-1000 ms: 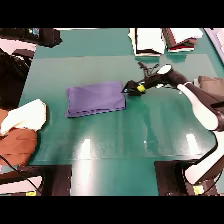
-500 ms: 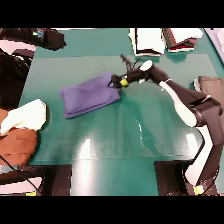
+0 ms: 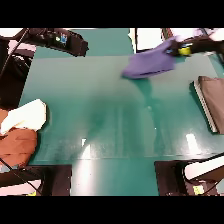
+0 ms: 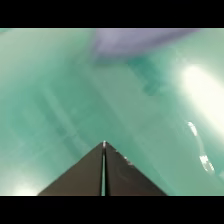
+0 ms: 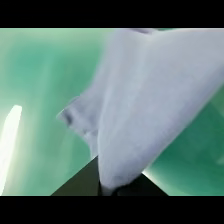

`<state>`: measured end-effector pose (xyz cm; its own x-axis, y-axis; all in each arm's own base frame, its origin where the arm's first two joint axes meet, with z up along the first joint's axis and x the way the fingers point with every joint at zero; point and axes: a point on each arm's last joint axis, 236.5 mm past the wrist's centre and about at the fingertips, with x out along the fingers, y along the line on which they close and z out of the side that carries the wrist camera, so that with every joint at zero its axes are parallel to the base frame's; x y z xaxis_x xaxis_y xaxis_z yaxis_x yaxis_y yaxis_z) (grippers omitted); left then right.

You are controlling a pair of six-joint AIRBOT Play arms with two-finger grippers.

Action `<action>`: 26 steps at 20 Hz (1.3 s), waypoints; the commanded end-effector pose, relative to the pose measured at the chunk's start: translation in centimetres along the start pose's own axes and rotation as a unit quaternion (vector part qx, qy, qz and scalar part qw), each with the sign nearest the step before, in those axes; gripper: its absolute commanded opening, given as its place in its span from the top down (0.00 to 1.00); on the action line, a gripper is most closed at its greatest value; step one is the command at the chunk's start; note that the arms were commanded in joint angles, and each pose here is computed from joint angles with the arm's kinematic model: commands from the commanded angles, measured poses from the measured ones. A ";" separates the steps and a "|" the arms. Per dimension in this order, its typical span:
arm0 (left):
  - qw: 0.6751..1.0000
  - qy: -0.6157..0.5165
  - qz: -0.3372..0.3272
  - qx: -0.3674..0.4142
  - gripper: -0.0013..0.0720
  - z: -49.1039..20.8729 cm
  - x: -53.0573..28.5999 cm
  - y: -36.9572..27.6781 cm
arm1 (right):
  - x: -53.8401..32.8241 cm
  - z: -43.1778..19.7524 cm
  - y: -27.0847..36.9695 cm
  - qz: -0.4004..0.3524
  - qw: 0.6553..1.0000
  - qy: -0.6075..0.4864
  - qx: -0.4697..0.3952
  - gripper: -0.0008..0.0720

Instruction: Fold the shirts.

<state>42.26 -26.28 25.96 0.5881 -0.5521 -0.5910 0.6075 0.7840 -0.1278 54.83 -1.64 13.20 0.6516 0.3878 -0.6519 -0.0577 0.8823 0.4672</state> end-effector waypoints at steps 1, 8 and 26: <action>1.000 -0.012 -0.019 -0.009 0.95 0.6 0.2 -1.6 | -9.6 2.5 -10.6 -0.093 0.991 -0.069 0.062 0.96; 0.999 -0.021 -0.030 -0.032 0.95 1.1 0.1 -2.1 | -16.6 1.5 -20.8 -0.156 0.970 -0.113 0.146 0.96; 0.999 -0.006 -0.031 -0.034 0.95 0.3 0.1 -2.2 | -27.6 4.1 -16.7 -0.189 0.955 -0.213 0.085 0.96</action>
<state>41.30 -28.16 26.58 0.5610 -0.6048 -0.5652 0.6038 0.7661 -0.2205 42.96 -28.48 26.84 0.8815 -0.1581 -0.4449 0.3463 0.8569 0.3818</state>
